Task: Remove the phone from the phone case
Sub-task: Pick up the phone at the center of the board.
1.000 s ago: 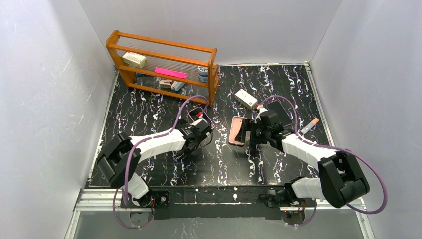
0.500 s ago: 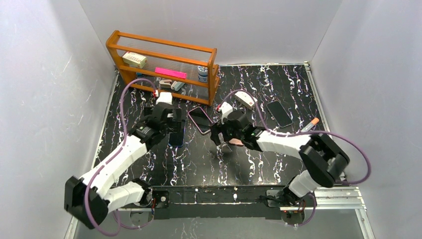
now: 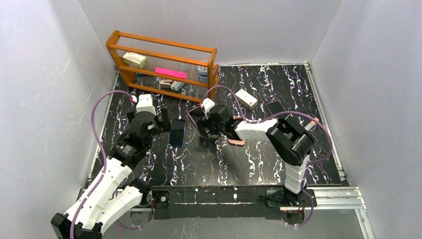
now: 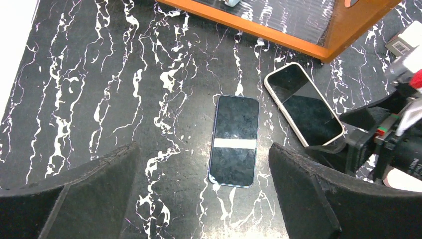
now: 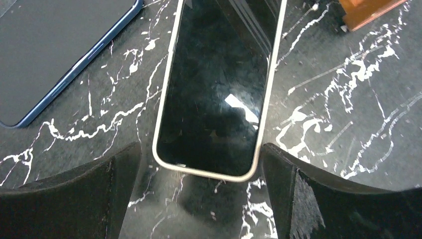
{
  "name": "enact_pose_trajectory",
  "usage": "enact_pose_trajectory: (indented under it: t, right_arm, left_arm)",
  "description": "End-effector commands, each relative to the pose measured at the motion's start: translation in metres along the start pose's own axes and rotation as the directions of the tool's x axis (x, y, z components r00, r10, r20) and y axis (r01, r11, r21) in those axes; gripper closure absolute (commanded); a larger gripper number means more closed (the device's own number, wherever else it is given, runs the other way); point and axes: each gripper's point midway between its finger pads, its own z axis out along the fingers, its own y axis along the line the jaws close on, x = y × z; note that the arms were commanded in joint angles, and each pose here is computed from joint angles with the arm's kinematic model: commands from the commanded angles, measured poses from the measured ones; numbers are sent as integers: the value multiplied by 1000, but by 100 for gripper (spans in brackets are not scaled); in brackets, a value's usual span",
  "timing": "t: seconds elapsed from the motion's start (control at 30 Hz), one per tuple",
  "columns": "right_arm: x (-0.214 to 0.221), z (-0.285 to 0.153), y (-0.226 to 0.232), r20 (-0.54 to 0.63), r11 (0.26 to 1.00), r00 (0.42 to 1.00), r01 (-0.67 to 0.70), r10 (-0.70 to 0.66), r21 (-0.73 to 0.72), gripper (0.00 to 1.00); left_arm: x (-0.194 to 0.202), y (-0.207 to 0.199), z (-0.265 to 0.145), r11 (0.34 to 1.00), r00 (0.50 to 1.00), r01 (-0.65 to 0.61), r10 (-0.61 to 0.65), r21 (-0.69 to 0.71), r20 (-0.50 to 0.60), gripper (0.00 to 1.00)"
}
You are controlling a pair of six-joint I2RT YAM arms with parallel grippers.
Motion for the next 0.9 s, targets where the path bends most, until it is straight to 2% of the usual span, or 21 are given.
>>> enact_pose_trajectory:
  t: [0.0, 0.33, 0.47, 0.57, 0.77, 0.83, 0.87]
  right_arm:
    - [-20, 17, 2, 33, 999, 999, 34, -35, 7, 1]
    - [-18, 55, -10, -5, 995, 998, 66, -66, 74, 1]
    - [-9, 56, -15, -36, 993, 998, 58, -55, 101, 7]
    - [0, 46, -15, -63, 993, 997, 41, -34, 111, 19]
    - [9, 9, -2, -85, 993, 996, -18, 28, 117, 67]
    - [13, -3, 6, -88, 994, 993, -69, 76, 86, 78]
    - [13, -8, 12, -84, 993, 992, -94, 99, 66, 80]
  left_arm:
    - [-2, 4, 1, 1000, 1000, 22, -22, -14, 17, 2]
    - [1, -2, 6, 997, 998, 70, -69, 41, -9, 2]
    - [3, -9, 7, 992, 995, 93, -91, 87, -26, 2]
    - [6, -13, 8, 988, 994, 106, -102, 109, -39, 2]
    - [18, -36, 13, 967, 981, 175, -154, 187, -121, 2]
    - [21, -42, 15, 957, 972, 211, -183, 201, -147, 2]
    - [24, -45, 16, 951, 966, 233, -202, 203, -163, 2]
